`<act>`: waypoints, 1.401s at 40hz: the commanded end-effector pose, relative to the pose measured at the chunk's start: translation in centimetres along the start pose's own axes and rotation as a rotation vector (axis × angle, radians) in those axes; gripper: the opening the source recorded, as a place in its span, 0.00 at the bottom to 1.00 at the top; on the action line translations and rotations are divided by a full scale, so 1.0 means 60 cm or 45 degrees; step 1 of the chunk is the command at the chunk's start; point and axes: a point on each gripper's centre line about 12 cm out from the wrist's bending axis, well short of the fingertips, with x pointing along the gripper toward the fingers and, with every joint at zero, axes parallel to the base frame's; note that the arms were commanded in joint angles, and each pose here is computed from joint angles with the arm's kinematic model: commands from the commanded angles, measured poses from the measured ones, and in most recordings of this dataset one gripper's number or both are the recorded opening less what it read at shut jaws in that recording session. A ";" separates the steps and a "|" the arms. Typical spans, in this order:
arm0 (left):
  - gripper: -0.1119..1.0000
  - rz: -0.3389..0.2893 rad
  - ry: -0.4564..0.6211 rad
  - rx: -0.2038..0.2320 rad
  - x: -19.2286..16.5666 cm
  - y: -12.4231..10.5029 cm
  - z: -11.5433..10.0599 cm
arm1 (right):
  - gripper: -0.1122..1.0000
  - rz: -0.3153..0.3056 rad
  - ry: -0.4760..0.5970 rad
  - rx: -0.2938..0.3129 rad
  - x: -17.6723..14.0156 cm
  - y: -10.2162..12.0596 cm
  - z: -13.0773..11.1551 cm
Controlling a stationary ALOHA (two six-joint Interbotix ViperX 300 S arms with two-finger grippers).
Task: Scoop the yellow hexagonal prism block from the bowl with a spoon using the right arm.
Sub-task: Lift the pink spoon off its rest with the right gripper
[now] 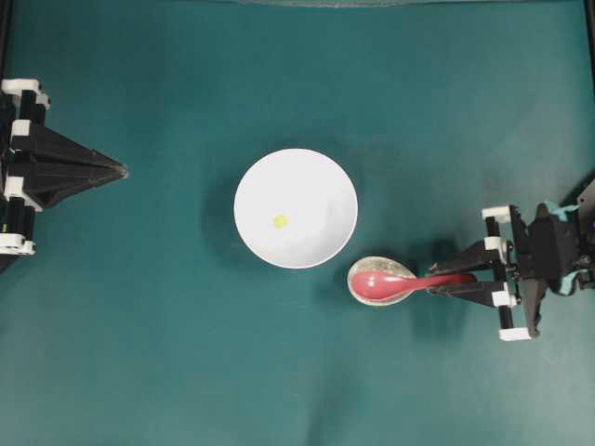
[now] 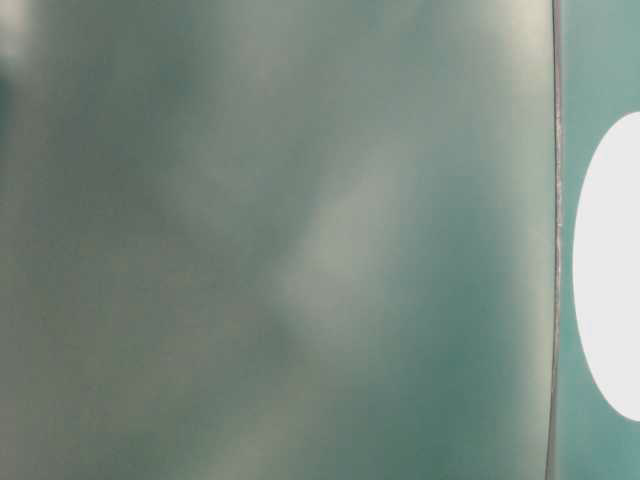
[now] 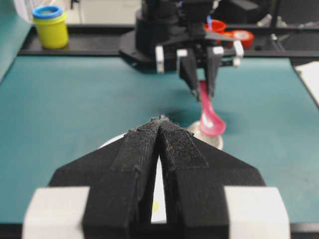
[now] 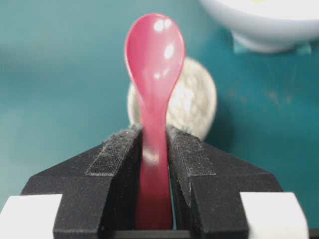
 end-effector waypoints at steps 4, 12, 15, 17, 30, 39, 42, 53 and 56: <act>0.10 0.001 -0.027 0.006 0.003 0.001 0.013 | 0.31 0.027 -0.102 0.006 -0.007 0.006 0.041; 0.10 0.000 -0.033 0.006 0.002 0.000 0.015 | 0.31 0.038 -0.159 -0.022 -0.014 0.006 0.086; 0.10 0.001 -0.031 0.006 0.002 0.001 0.014 | 0.31 0.044 -0.160 -0.033 -0.016 0.006 0.104; 0.10 0.002 -0.033 0.006 0.002 0.001 0.015 | 0.31 0.045 -0.157 -0.037 -0.018 0.005 0.113; 0.10 0.002 -0.023 0.006 0.002 0.001 0.014 | 0.31 0.085 -0.094 0.011 -0.024 0.003 0.178; 0.10 0.001 -0.014 0.006 0.001 0.001 0.011 | 0.31 0.102 -0.057 0.039 -0.013 0.006 0.214; 0.10 0.002 -0.016 0.006 0.002 0.001 0.013 | 0.31 0.086 -0.031 0.049 -0.007 0.000 0.220; 0.10 0.002 -0.021 0.004 0.000 0.001 0.014 | 0.31 0.033 0.060 0.082 0.015 -0.025 0.240; 0.10 0.002 -0.029 0.004 0.000 0.001 0.017 | 0.31 0.017 0.069 0.088 0.020 -0.031 0.245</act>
